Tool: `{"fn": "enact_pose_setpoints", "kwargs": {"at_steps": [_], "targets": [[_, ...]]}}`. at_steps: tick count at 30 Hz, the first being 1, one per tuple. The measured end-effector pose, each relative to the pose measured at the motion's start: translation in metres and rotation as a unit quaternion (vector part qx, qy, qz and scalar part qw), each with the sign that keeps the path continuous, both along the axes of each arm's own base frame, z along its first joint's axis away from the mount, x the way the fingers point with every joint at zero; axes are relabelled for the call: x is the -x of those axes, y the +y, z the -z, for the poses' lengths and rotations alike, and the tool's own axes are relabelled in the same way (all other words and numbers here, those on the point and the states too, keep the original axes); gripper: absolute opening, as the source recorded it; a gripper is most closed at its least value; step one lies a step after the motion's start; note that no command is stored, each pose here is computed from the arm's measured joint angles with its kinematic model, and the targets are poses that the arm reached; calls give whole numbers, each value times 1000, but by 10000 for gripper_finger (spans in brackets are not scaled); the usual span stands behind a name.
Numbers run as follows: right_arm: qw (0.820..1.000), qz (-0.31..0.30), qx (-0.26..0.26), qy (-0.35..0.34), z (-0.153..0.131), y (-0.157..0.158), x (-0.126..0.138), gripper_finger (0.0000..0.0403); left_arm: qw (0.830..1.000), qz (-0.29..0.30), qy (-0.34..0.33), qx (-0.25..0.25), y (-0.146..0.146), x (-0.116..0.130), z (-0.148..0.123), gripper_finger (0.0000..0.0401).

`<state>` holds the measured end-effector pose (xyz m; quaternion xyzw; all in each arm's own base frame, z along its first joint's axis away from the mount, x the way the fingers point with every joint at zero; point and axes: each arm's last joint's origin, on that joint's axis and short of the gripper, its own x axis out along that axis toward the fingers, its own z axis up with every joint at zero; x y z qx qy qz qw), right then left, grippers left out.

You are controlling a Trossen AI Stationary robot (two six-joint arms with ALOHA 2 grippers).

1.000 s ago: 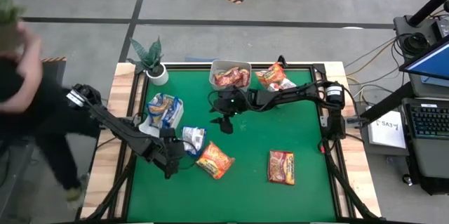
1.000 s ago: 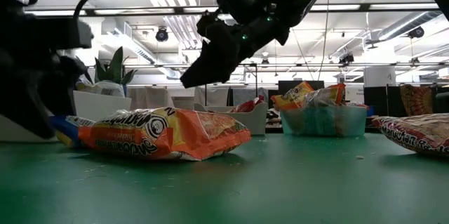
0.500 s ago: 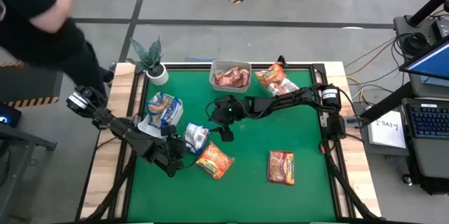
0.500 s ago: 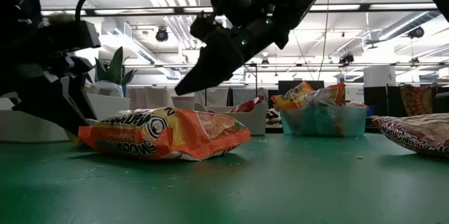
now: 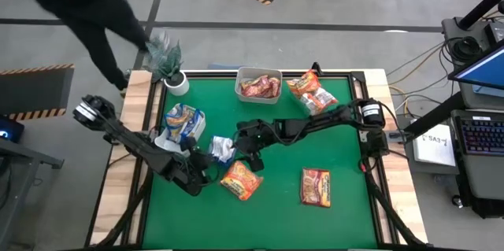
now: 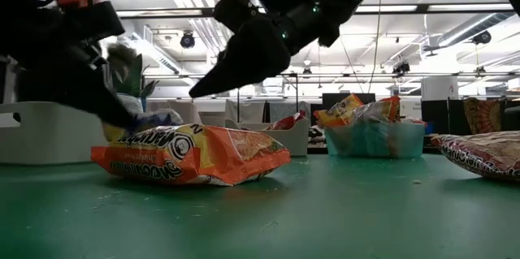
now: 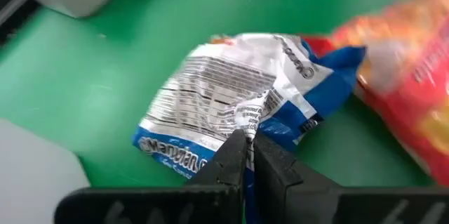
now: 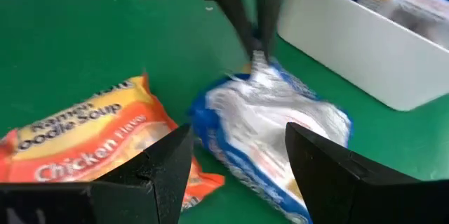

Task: Sort Maruchan noodles
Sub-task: Put the blue noodle pack into the white bin

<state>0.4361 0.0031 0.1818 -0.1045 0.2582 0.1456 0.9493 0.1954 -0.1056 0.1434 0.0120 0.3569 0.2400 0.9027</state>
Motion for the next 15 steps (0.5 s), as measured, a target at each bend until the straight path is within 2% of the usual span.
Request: {"fn": "enact_pose_setpoints", "kwargs": {"at_steps": [7,15], "targets": [[997,44,56,4,1,13,1,217,996,-69,-53,13,14,-4,-10,0],[992,86,87,20,13,14,-1,217,992,-105,-74,22,27,-16,-21,0]]}}
